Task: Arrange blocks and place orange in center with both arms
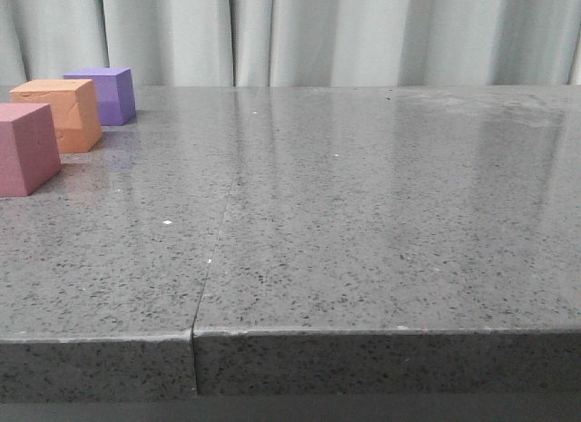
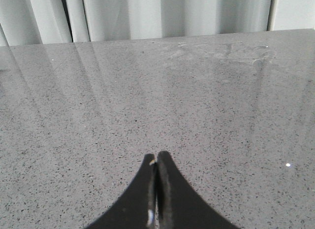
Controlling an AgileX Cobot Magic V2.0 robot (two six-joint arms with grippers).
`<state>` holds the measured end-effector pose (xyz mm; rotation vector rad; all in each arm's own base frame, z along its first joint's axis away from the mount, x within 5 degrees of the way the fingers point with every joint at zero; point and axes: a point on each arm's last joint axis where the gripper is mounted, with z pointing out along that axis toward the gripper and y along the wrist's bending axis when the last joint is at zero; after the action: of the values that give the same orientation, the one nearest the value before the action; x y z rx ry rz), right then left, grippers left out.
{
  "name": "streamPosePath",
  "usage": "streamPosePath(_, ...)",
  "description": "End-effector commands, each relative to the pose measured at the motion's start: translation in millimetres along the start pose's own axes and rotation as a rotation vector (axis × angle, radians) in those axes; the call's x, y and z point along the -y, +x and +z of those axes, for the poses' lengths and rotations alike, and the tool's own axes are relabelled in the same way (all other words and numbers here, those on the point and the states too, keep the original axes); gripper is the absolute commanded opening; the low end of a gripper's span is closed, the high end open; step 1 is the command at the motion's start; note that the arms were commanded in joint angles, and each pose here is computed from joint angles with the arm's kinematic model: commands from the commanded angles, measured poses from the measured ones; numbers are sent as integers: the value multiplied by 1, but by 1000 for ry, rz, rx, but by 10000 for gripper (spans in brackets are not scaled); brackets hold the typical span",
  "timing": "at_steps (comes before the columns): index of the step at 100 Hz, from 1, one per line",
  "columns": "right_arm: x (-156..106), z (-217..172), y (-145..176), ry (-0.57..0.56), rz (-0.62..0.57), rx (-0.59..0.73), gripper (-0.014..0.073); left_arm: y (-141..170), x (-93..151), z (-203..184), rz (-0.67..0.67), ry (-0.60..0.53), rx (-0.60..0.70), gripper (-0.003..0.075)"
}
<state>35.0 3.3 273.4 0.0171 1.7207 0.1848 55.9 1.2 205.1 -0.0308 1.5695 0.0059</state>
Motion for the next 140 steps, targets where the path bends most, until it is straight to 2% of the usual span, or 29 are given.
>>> streamPosePath(1, -1, -2, -15, -3, -15, 97, -18, 5, 0, -1, -13, 8, 73, -20)
streamPosePath(58, -1, -2, -15, -3, -16, 97, -18, 4, 0, -1, -13, 8, 75, -20)
streamPosePath(88, 1, -1, -13, 21, -59, 103, -18, 4, 0, -1, -13, 8, 75, -20)
streamPosePath(100, 3, 5, -6, 48, -58, 141, -18, 4, 0, -1, -13, 8, 75, -20)
streamPosePath(116, 8, 14, 10, 119, 1, 250, -18, 4, 0, -1, -13, 8, 75, -20)
streamPosePath(131, 14, 15, 28, 183, -5, 364, -18, 4, 0, -1, -13, 8, 75, -20)
streamPosePath(140, 17, 21, 43, 192, -4, 358, -18, 4, 0, -1, -13, 8, 73, -20)
